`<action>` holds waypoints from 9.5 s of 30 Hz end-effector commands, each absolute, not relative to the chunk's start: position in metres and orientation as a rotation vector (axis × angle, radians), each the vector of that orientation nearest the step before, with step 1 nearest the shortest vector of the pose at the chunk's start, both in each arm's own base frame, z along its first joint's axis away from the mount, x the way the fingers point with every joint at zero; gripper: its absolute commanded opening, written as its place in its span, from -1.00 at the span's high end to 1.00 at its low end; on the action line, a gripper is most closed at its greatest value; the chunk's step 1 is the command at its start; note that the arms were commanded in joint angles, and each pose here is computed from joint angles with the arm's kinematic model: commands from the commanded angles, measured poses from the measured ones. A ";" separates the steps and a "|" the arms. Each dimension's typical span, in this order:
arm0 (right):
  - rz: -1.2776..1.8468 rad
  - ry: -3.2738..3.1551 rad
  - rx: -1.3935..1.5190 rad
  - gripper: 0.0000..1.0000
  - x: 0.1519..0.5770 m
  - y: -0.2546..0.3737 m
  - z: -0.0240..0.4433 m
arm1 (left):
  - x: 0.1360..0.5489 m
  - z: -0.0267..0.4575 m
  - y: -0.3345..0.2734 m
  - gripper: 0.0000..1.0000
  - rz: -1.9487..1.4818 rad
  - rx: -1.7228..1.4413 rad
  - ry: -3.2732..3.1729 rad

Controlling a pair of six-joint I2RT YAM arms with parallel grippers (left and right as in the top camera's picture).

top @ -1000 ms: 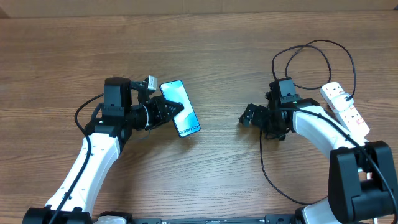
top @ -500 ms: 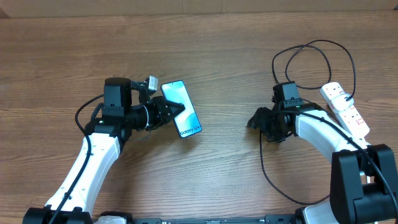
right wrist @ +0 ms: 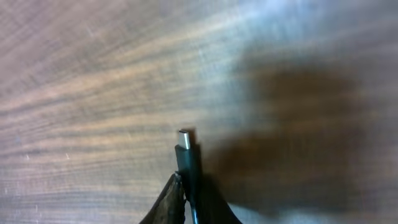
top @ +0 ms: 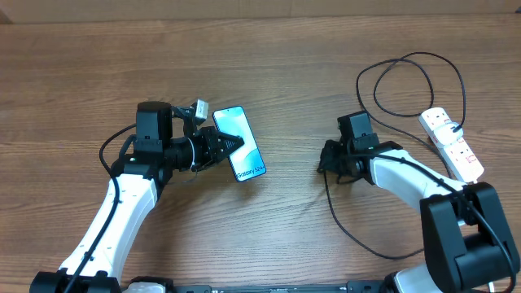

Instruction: Plug charger to phone and switch on socket

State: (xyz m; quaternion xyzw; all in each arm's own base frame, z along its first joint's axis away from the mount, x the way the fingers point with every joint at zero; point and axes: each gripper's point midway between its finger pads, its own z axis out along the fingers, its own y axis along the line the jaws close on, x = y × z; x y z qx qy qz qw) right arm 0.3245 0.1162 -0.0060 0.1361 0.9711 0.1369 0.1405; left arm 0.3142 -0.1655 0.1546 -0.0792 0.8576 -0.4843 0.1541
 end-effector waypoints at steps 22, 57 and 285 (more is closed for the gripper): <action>-0.036 2.945 0.220 0.20 0.313 0.080 -0.021 | 0.310 0.170 -0.174 0.92 -1.469 -0.167 2.429; 0.676 2.906 0.020 0.92 0.326 0.143 0.008 | 0.309 0.174 -0.176 0.91 -1.483 -0.109 2.407; 1.004 2.643 -0.713 0.73 0.277 0.284 0.056 | 0.355 0.094 -0.175 0.92 -1.332 -0.349 2.511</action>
